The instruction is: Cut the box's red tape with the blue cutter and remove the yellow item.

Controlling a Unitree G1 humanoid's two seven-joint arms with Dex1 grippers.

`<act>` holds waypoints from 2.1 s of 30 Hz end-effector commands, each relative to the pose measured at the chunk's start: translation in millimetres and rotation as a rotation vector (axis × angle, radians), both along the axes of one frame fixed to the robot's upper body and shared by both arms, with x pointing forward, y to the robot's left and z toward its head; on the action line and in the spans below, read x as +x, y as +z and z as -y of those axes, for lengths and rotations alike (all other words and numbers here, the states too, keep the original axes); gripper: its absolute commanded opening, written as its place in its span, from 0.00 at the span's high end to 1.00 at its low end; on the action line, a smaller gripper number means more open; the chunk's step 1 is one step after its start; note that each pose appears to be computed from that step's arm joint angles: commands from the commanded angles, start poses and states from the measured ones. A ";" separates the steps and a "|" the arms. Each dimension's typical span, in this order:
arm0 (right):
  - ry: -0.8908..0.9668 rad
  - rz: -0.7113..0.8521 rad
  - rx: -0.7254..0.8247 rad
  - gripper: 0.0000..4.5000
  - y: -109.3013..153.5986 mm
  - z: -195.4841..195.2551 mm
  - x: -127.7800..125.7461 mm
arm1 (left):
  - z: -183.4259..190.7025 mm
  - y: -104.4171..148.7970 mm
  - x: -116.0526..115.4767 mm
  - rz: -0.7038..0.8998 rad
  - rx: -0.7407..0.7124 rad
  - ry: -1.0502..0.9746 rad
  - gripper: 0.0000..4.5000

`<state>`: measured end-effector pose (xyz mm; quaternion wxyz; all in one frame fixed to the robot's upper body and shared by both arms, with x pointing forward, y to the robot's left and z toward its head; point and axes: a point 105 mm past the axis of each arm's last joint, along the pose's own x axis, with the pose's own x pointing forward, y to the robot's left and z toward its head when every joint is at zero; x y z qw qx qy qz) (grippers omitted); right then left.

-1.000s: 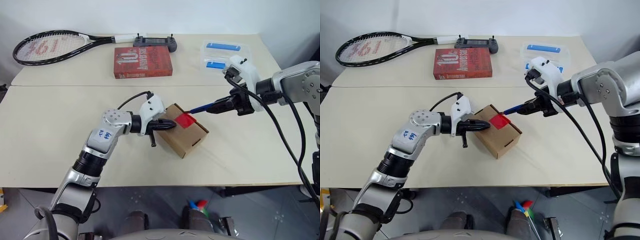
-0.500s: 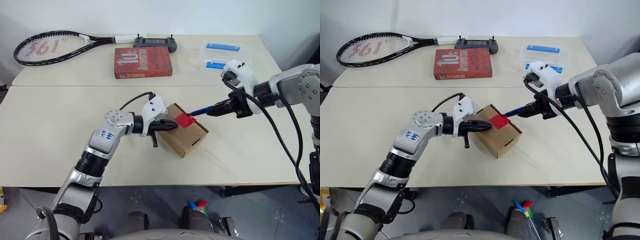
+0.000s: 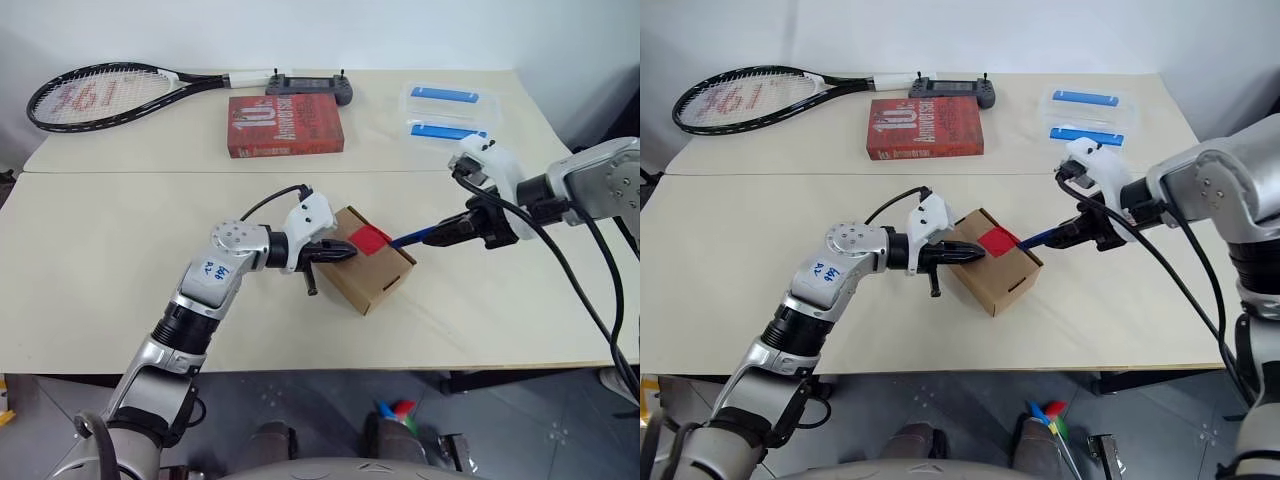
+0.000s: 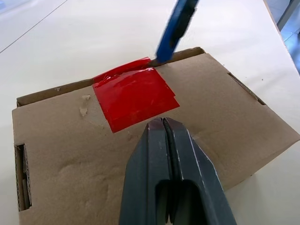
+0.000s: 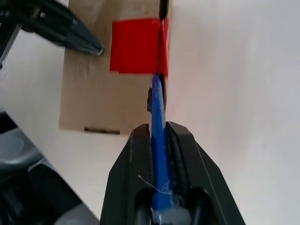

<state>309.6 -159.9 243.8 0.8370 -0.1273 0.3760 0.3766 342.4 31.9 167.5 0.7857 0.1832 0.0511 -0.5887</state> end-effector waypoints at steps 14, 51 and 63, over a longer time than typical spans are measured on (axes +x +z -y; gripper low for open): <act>-0.103 0.303 0.206 0.97 67.6 65.1 -27.3 | -6.8 4.0 0.4 0.055 -0.033 -0.033 1.00; -0.131 0.645 0.281 0.67 -49.9 125.0 22.0 | -109.4 -20.6 -41.9 -0.107 -0.131 0.297 1.00; 0.132 0.651 0.239 0.99 -104.6 23.7 58.7 | -56.4 -45.4 -34.7 -0.169 -0.139 0.324 1.00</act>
